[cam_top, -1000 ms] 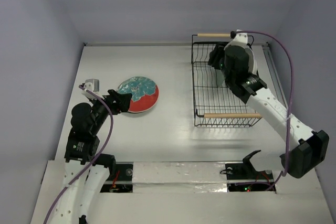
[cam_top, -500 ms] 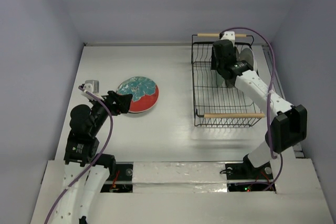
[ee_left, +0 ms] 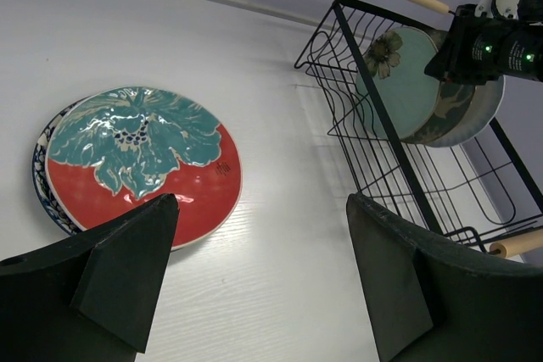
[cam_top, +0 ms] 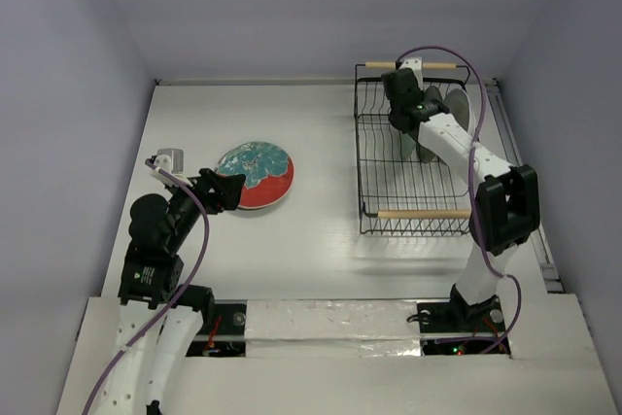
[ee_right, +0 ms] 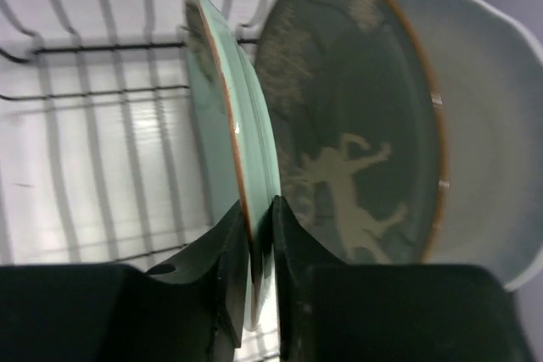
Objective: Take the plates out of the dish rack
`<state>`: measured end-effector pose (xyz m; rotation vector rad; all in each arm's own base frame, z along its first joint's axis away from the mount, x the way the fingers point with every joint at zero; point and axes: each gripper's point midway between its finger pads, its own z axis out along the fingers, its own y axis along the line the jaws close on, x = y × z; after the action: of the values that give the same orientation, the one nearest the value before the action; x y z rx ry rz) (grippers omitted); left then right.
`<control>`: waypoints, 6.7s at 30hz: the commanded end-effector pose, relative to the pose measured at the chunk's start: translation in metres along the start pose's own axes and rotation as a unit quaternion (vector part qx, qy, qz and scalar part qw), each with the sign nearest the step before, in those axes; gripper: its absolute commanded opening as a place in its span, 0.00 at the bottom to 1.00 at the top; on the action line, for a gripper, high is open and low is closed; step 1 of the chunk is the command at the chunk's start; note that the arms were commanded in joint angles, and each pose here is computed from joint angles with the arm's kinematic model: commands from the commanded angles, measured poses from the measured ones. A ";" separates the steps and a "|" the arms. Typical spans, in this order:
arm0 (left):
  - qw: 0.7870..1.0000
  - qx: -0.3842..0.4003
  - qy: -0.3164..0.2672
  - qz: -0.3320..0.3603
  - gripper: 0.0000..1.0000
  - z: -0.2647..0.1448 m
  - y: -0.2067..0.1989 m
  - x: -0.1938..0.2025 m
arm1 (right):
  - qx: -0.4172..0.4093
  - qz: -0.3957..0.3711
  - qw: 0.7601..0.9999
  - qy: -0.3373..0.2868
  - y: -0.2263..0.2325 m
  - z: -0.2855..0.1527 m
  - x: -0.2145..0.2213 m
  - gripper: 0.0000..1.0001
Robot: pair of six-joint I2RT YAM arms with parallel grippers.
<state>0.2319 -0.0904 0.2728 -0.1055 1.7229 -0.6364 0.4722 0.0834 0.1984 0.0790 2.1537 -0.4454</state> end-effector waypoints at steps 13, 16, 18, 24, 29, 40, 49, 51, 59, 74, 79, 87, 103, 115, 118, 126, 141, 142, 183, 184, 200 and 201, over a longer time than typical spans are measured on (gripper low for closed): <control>1.000 0.011 -0.015 0.011 0.78 0.003 -0.002 -0.005 | 0.047 0.087 0.987 -0.129 -0.078 -0.086 -0.081 0.00; 1.000 0.006 -0.020 0.010 0.78 0.002 0.000 -0.007 | 0.044 0.109 0.981 -0.156 -0.093 -0.106 -0.096 0.00; 1.000 0.005 -0.018 0.010 0.78 0.002 0.001 -0.006 | 0.038 0.121 0.978 -0.167 -0.096 -0.114 -0.101 0.00; 1.000 0.005 -0.019 0.009 0.78 0.002 0.001 -0.007 | -0.051 0.177 0.960 -0.209 -0.089 -0.145 -0.117 0.00; 1.000 0.004 -0.018 0.009 0.78 0.003 0.001 -0.007 | -0.168 0.237 0.922 -0.258 -0.077 -0.190 -0.134 0.00; 1.000 0.004 -0.016 0.009 0.77 0.004 0.001 -0.006 | -0.498 0.266 0.804 -0.188 0.106 -0.239 -0.120 0.00; 1.000 0.006 -0.017 0.010 0.77 0.003 0.001 -0.006 | -0.568 0.285 0.766 -0.095 0.223 -0.228 -0.092 0.00; 1.000 0.007 -0.017 0.010 0.77 0.003 0.000 -0.006 | -0.572 0.282 0.767 -0.067 0.246 -0.217 -0.076 0.00; 1.000 0.010 -0.015 0.010 0.77 0.004 -0.001 -0.006 | -0.580 0.284 0.764 -0.002 0.303 -0.199 -0.040 0.00; 1.000 0.007 -0.012 0.009 0.77 0.005 0.001 -0.004 | -0.560 0.236 0.792 0.055 0.343 -0.181 0.025 0.31; 1.000 0.007 -0.013 0.009 0.77 0.005 0.001 -0.004 | -0.531 0.210 0.820 0.045 0.339 -0.177 0.034 0.56; 1.000 0.005 -0.014 0.008 0.77 0.005 0.001 -0.005 | -0.464 0.182 0.867 0.014 0.316 -0.164 0.036 0.97; 1.000 0.003 -0.016 0.009 0.77 0.004 0.003 -0.006 | -0.311 0.146 0.929 -0.141 0.178 -0.191 -0.043 0.00; 0.999 0.017 -0.025 0.013 0.75 0.000 -0.003 -0.009 | -0.021 0.193 0.974 -0.121 -0.071 -0.100 -0.027 0.54; 0.999 0.019 -0.023 0.013 0.75 0.000 -0.004 -0.008 | 0.000 0.182 0.976 -0.117 -0.085 -0.087 -0.033 0.59; 0.999 0.022 -0.023 0.013 0.75 0.000 -0.006 -0.008 | 0.035 0.157 0.985 -0.069 -0.100 -0.044 -0.022 0.58; 0.999 0.024 -0.017 0.013 0.75 0.001 -0.007 -0.006 | 0.061 0.104 0.993 -0.001 -0.079 0.010 0.012 0.37; 1.000 0.024 -0.016 0.012 0.75 0.002 -0.006 -0.005 | 0.064 0.104 0.993 -0.003 -0.080 0.009 0.011 0.36; 1.000 0.009 -0.009 0.009 0.75 0.006 0.000 -0.002 | -0.202 0.267 0.906 -0.259 -0.093 -0.190 -0.114 0.00; 1.000 0.007 -0.008 0.008 0.75 0.007 0.001 -0.002 | -0.246 0.278 0.887 -0.274 -0.085 -0.206 -0.122 0.00; 1.000 -0.015 -0.010 0.002 0.75 0.008 0.010 -0.003 | -0.520 0.284 0.779 -0.206 0.096 -0.255 -0.114 0.00; 1.000 -0.014 -0.011 0.002 0.75 0.008 0.010 -0.004 | -0.529 0.282 0.775 -0.199 0.108 -0.258 -0.114 0.00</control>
<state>0.2376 -0.0857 0.2639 -0.1321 1.7432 -0.6164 0.3683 0.2387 0.3148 0.0251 1.8299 0.7758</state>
